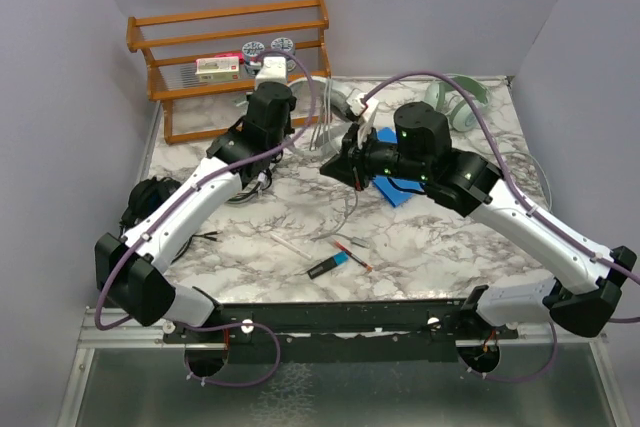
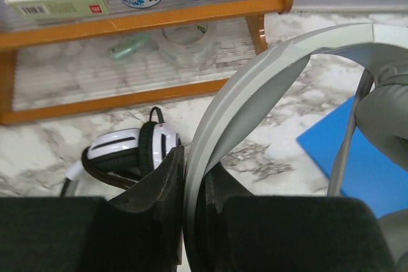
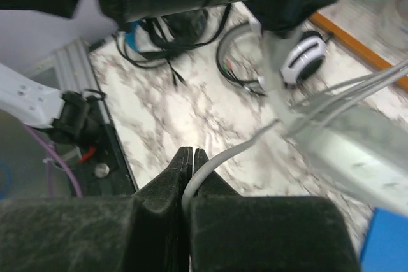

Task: Wrap the headphones
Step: Wrap the headphones cable around the headphones.

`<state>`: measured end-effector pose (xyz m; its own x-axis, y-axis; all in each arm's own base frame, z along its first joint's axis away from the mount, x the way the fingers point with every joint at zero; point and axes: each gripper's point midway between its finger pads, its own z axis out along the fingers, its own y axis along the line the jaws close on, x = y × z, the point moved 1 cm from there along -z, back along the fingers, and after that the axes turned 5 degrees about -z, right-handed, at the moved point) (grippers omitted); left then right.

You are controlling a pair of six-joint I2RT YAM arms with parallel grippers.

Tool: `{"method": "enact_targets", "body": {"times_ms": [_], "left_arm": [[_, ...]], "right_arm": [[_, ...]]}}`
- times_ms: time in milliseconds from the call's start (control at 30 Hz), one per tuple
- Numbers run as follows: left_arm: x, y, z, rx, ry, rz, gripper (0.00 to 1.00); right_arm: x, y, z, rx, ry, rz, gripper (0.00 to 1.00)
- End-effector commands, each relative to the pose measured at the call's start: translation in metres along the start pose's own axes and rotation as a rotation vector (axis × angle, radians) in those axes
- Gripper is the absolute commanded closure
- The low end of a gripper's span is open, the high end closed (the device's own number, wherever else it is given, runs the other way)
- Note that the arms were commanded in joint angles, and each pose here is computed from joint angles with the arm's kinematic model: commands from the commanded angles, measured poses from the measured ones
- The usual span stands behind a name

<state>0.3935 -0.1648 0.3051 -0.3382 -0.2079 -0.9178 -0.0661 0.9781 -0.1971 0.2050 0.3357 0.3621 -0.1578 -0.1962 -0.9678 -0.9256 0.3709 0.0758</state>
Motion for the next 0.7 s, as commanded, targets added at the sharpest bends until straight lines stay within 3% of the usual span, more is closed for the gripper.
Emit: {"method": "enact_targets", "body": {"times_ms": [0, 200, 400, 533, 667], "left_arm": [[-0.025, 0.006, -0.020, 0.001, -0.184, 0.361, 1.00], [-0.004, 0.003, -0.034, 0.167, -0.217, 0.620, 1.00], [0.025, 0.002, -0.041, 0.296, -0.128, 0.872, 1.00], [0.041, -0.009, -0.055, 0.458, -0.092, 0.950, 1.00], [0.046, -0.003, -0.060, 0.459, -0.042, 0.953, 1.00]], "right_arm": [[0.004, -0.017, -0.010, 0.113, 0.093, -0.073, 0.99], [0.032, -0.038, -0.021, 0.212, 0.265, -0.130, 0.99], [0.052, -0.075, -0.034, 0.423, 0.344, -0.199, 0.99], [0.055, -0.094, -0.030, 0.507, 0.325, -0.189, 0.97], [0.050, -0.114, -0.036, 0.580, 0.268, -0.136, 0.85]]}}
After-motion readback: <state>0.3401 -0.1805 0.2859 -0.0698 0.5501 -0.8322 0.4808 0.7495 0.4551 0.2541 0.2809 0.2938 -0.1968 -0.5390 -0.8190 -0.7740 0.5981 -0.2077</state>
